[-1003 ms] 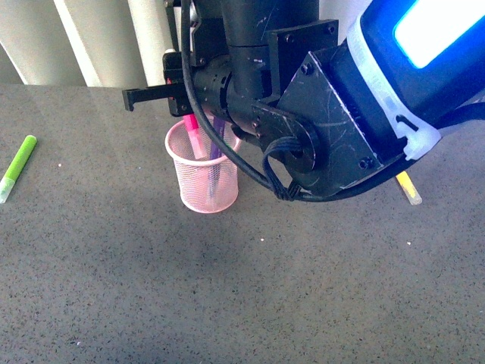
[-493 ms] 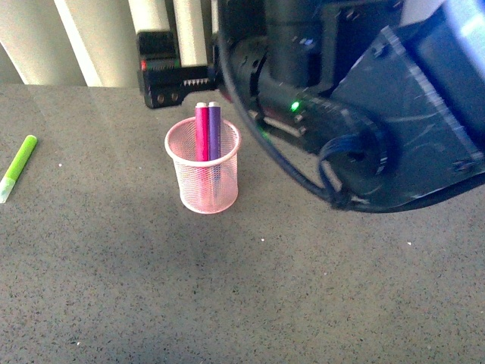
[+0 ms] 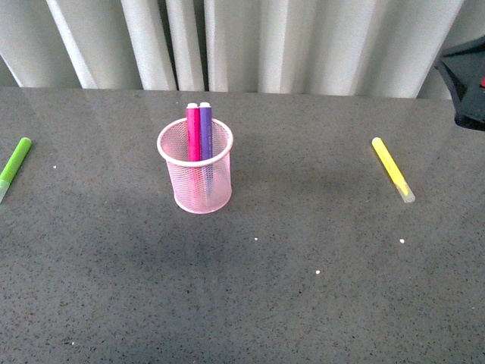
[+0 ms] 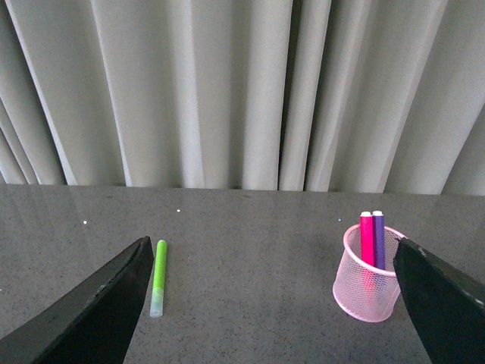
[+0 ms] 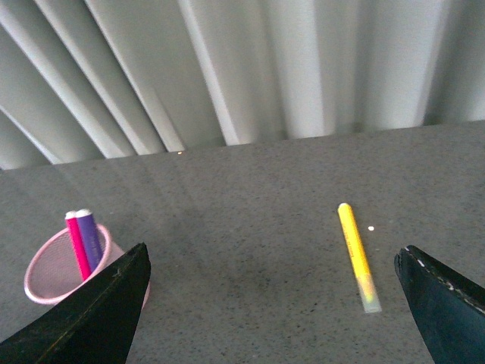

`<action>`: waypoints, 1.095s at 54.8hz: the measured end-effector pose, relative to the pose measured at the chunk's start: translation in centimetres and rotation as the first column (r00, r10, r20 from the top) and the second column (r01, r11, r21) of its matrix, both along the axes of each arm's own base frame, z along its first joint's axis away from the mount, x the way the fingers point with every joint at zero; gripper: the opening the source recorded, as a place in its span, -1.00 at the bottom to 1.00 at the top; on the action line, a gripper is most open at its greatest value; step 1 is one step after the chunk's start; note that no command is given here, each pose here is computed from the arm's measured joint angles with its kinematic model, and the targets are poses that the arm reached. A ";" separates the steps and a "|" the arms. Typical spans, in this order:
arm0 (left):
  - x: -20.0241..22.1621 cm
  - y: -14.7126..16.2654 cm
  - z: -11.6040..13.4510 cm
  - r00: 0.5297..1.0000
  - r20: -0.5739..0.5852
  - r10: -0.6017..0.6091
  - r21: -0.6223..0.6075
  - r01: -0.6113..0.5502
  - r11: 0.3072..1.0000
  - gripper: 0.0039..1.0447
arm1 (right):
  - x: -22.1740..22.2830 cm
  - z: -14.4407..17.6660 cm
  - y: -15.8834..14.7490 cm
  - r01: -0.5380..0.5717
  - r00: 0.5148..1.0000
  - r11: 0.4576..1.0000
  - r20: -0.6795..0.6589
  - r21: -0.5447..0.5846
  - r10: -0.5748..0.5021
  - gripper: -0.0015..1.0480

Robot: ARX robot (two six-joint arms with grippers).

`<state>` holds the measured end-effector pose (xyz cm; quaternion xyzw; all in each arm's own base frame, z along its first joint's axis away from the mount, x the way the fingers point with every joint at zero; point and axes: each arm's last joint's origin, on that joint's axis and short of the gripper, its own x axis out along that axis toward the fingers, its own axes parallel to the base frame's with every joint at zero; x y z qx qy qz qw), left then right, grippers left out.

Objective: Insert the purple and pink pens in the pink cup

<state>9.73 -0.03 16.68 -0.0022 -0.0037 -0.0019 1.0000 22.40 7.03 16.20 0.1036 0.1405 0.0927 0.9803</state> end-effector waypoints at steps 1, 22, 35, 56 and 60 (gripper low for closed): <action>0.0 0.0 0.0 1.000 0.000 0.001 0.000 -0.001 1.000 0.88 | 0.0 -0.1 0.0 0.010 1.000 1.000 0.008 -0.011 -0.010 0.85; 0.0 0.0 0.0 1.000 0.001 0.003 0.000 -0.003 1.000 0.88 | -4.9 -0.2 -4.3 0.201 0.950 0.963 0.274 -0.180 -0.147 -0.66; 0.0 0.0 0.0 1.000 0.001 0.003 0.000 -0.003 1.000 0.88 | -7.1 0.0 -5.7 0.203 0.949 0.962 0.280 -0.181 -0.147 -0.93; 0.0 0.0 0.0 1.000 0.001 0.002 0.000 -0.002 1.000 0.88 | -9.0 0.8 -7.0 0.212 0.940 0.962 0.305 -0.174 -0.152 -0.93; 0.0 0.0 0.0 1.000 0.001 0.002 0.000 -0.002 1.000 0.88 | -9.3 0.9 -7.0 0.212 0.940 0.962 0.306 -0.174 -0.152 -0.93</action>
